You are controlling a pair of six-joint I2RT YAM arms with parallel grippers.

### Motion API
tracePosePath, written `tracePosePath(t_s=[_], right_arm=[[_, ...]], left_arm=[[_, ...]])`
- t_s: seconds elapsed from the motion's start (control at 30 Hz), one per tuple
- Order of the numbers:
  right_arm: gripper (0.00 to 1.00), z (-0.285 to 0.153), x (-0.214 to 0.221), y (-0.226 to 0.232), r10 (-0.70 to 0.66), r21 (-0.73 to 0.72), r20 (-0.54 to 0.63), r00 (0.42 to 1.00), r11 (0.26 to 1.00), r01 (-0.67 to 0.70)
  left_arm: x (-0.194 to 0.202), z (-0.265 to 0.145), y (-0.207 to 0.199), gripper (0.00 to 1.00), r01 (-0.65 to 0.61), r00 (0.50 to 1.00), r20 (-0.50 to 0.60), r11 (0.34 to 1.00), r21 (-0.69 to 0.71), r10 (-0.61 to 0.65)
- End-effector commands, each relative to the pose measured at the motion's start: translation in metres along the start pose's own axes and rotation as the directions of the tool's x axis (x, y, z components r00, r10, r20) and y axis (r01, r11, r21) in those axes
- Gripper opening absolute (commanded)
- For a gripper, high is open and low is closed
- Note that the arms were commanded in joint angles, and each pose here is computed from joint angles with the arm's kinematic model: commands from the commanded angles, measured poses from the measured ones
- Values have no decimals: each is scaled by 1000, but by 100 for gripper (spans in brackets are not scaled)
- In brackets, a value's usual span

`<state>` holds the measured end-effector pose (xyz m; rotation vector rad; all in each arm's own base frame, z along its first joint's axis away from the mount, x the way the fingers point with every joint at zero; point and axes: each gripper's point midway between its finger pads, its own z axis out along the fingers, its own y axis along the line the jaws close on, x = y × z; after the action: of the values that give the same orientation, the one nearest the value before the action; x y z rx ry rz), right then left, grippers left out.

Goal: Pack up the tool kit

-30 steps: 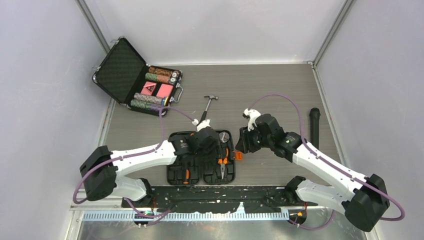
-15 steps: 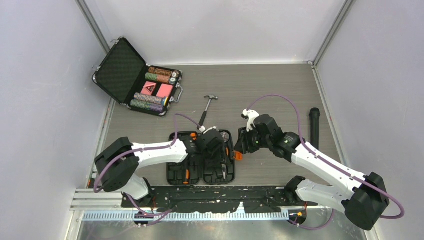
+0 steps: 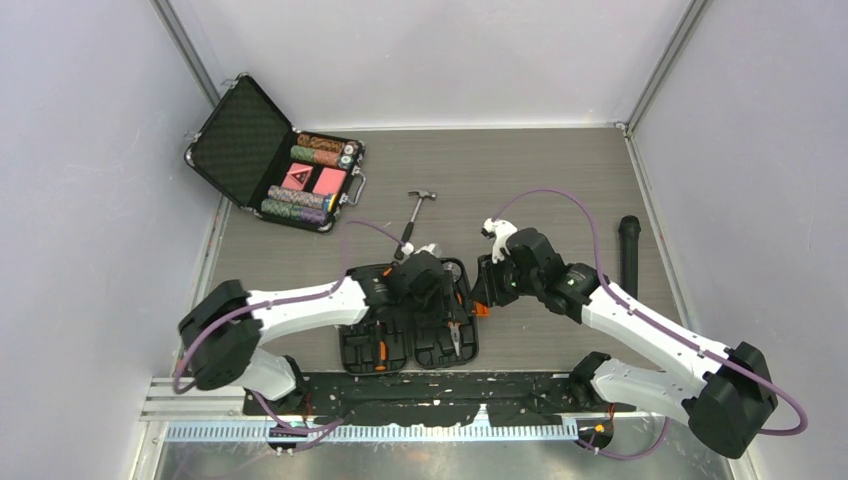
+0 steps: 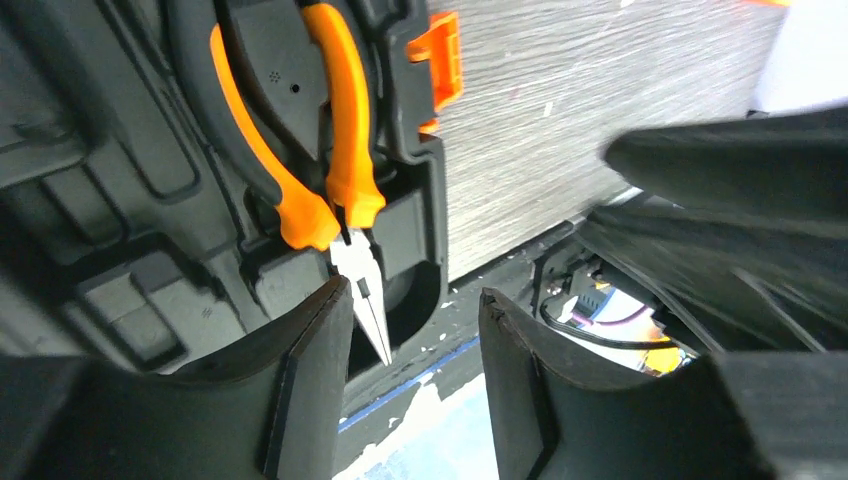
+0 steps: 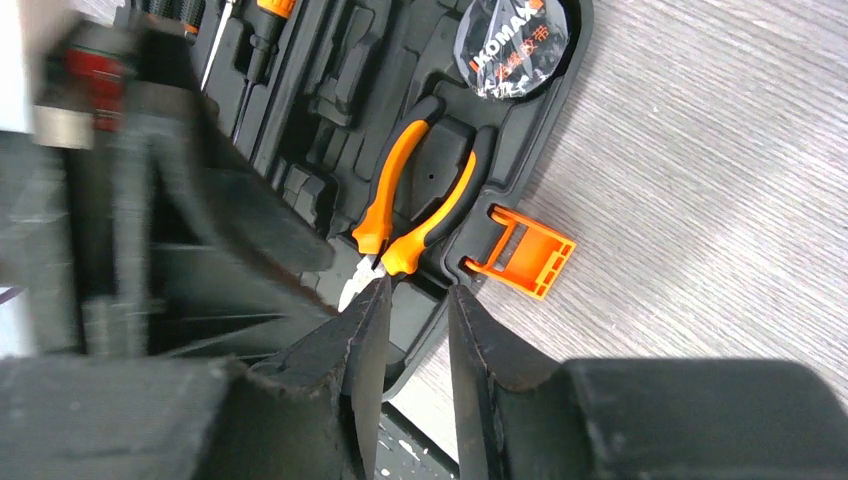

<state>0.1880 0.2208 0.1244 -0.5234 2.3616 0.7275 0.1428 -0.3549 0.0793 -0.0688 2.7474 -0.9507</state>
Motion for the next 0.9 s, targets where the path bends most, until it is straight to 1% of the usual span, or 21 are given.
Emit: tracePosePath(t_s=[0.0, 0.1, 0.13, 0.23, 0.43, 0.53, 0.67, 0.8, 0.87], right_arm=[[32, 0, -16, 13, -15, -33, 12, 1000, 999, 15], [32, 7, -10, 13, 23, 0, -31, 999, 1000, -23], [32, 9, -12, 14, 25, 13, -30, 999, 1000, -24], [32, 17, -8, 15, 85, 52, -51, 995, 995, -82], [31, 35, 2, 13, 135, 154, -56, 989, 980, -125], [30, 44, 7, 13, 162, 185, -58, 985, 971, -149], [30, 55, 18, 12, 180, 248, -87, 980, 957, -154], [29, 65, 25, 12, 185, 292, -98, 978, 945, -150], [29, 70, 24, 10, 188, 310, -96, 977, 939, -150]], left_arm=[[-35, -39, 3, 48, -40, 979, 199, 999, -6, 40], [-52, -53, 24, 45, -25, 963, 267, 997, -67, 42], [-57, -55, 28, 45, -23, 960, 276, 997, -74, 43], [-68, -56, 30, 43, -20, 955, 294, 997, -73, 40], [-71, -32, 23, 40, -27, 973, 228, 998, -63, 40], [-77, -34, 28, 40, -12, 970, 241, 998, -62, 27], [-99, -66, 50, 41, 2, 947, 320, 996, -87, 26], [-118, -109, 84, 44, -20, 901, 419, 977, -213, 110], [-118, -126, 99, 44, -16, 881, 453, 967, -255, 134]])
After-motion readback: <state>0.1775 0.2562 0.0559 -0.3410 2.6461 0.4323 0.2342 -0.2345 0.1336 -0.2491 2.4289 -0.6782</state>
